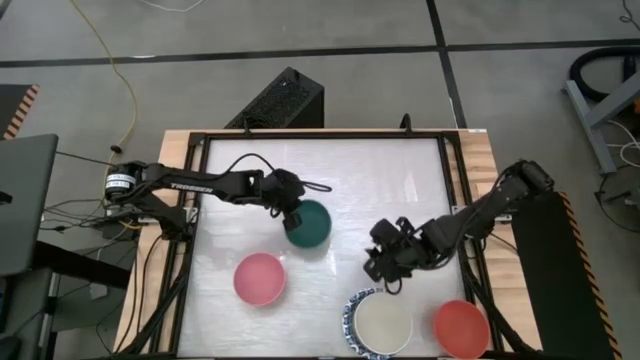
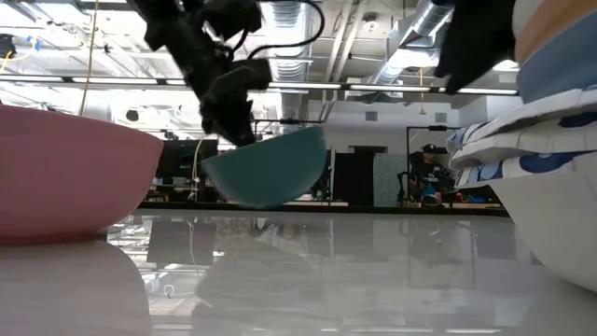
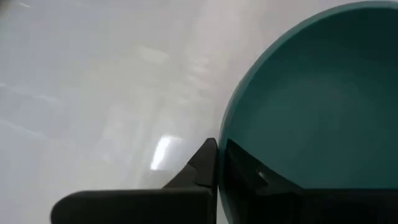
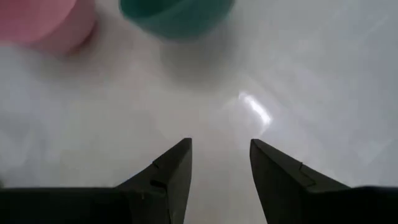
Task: Nest bowls inside each other
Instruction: Stack the dark green bowl into the white bowl
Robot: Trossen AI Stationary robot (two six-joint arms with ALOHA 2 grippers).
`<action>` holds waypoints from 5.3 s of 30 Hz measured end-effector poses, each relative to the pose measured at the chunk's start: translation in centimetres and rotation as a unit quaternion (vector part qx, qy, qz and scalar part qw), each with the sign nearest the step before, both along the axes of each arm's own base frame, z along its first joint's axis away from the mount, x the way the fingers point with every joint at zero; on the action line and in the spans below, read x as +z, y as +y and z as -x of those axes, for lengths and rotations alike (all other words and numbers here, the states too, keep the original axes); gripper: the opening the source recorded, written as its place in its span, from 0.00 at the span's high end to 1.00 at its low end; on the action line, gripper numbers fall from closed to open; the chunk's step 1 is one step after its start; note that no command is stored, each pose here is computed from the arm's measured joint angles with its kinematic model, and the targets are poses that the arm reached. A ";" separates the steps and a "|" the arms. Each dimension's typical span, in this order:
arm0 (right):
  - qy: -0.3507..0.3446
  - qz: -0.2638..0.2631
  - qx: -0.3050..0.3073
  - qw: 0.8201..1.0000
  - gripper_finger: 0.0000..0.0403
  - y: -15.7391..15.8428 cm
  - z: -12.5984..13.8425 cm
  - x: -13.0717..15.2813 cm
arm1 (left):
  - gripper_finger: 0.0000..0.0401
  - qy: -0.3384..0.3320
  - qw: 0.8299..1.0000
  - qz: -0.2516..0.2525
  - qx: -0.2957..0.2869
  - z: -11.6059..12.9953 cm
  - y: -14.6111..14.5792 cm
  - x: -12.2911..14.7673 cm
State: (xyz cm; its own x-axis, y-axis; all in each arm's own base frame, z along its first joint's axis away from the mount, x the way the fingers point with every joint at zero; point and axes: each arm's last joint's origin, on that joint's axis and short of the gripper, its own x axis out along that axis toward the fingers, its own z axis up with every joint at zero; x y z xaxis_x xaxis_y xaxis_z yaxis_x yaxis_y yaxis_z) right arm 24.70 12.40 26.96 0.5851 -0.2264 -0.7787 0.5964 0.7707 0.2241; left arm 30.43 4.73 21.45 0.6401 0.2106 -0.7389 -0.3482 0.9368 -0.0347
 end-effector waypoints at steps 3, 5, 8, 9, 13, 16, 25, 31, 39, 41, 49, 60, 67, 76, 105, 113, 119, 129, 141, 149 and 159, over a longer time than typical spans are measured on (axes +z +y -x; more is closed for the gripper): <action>-0.021 0.034 -0.042 0.998 0.55 -1.5 -0.7 0.6 | 1.00 -0.013 0.998 -0.045 0.037 -0.3 0.4 1.7; -0.031 0.063 -0.080 0.994 0.55 -2.7 -1.1 1.2 | 1.00 -0.022 0.994 -0.083 0.073 -0.4 0.7 3.2; -0.050 0.117 -0.136 0.983 0.56 -4.4 -1.5 2.3 | 1.00 -0.042 0.976 -0.155 0.145 -0.1 1.0 5.5; -0.058 0.139 -0.149 0.977 0.57 -4.9 -1.6 2.7 | 1.00 -0.053 0.967 -0.179 0.171 -0.1 1.0 6.2; -0.104 0.242 -0.190 0.946 0.59 -6.6 -2.6 5.1 | 1.00 -0.121 0.928 -0.259 0.241 0.1 1.0 9.1; -0.112 0.317 -0.189 0.923 0.60 -7.6 -3.7 6.8 | 1.00 -0.181 0.911 -0.279 0.246 -0.1 0.8 11.0; -0.130 0.391 -0.173 0.894 0.52 -10.4 -5.9 9.7 | 1.00 -0.191 0.875 -0.353 0.271 -0.1 0.7 12.7; -0.139 0.388 -0.183 0.893 0.40 -11.0 -6.2 9.9 | 1.00 -0.185 0.866 -0.361 0.291 0.2 1.6 12.8; -0.145 0.368 -0.211 0.894 0.40 -13.1 -6.3 9.8 | 1.00 -0.232 0.861 -0.358 0.275 0.0 1.7 13.7; -0.145 0.367 -0.216 0.893 0.41 -13.5 -6.3 9.8 | 1.00 -0.241 0.861 -0.359 0.269 0.0 1.6 13.9; -0.163 0.342 -0.230 0.897 0.61 -14.4 -6.4 9.7 | 1.00 -0.259 0.866 -0.353 0.241 -0.2 1.6 14.1; -0.159 0.288 -0.260 0.908 0.97 -16.0 -5.9 8.7 | 0.87 -0.267 0.882 -0.355 0.156 -0.5 1.5 14.0; -0.163 0.196 -0.221 0.941 0.99 -17.4 -5.2 8.4 | 0.65 -0.243 0.902 -0.339 0.109 -0.6 1.3 13.2; -0.114 0.069 -0.162 0.978 0.99 -19.1 -1.6 8.8 | 0.38 -0.235 0.930 -0.272 0.080 1.7 0.7 13.9; 0.054 -0.208 0.012 0.977 0.99 5.2 3.5 4.2 | 0.34 -0.251 0.941 -0.187 0.127 9.4 -0.6 17.1; 0.116 -0.223 0.018 0.968 0.99 8.0 3.6 1.9 | 0.34 -0.244 0.945 -0.169 0.137 8.7 -0.5 16.4; 0.123 -0.229 0.011 0.965 0.99 8.6 4.0 1.7 | 0.34 -0.244 0.946 -0.158 0.143 8.3 -0.4 16.2; 0.129 -0.224 0.012 0.966 0.98 8.5 4.1 0.6 | 0.34 -0.246 0.946 -0.152 0.147 8.3 -0.4 16.1; 0.113 -0.236 0.034 0.965 0.89 8.8 3.8 -0.5 | 0.34 -0.246 0.946 -0.152 0.147 8.3 -0.4 16.1; 0.118 -0.239 0.047 0.963 0.74 8.8 3.8 -0.5 | 0.34 -0.246 0.946 -0.152 0.147 8.3 -0.4 16.1; 0.106 -0.254 0.054 0.960 0.58 8.0 4.5 1.1 | 0.34 -0.245 0.946 -0.155 0.146 8.3 -0.4 16.1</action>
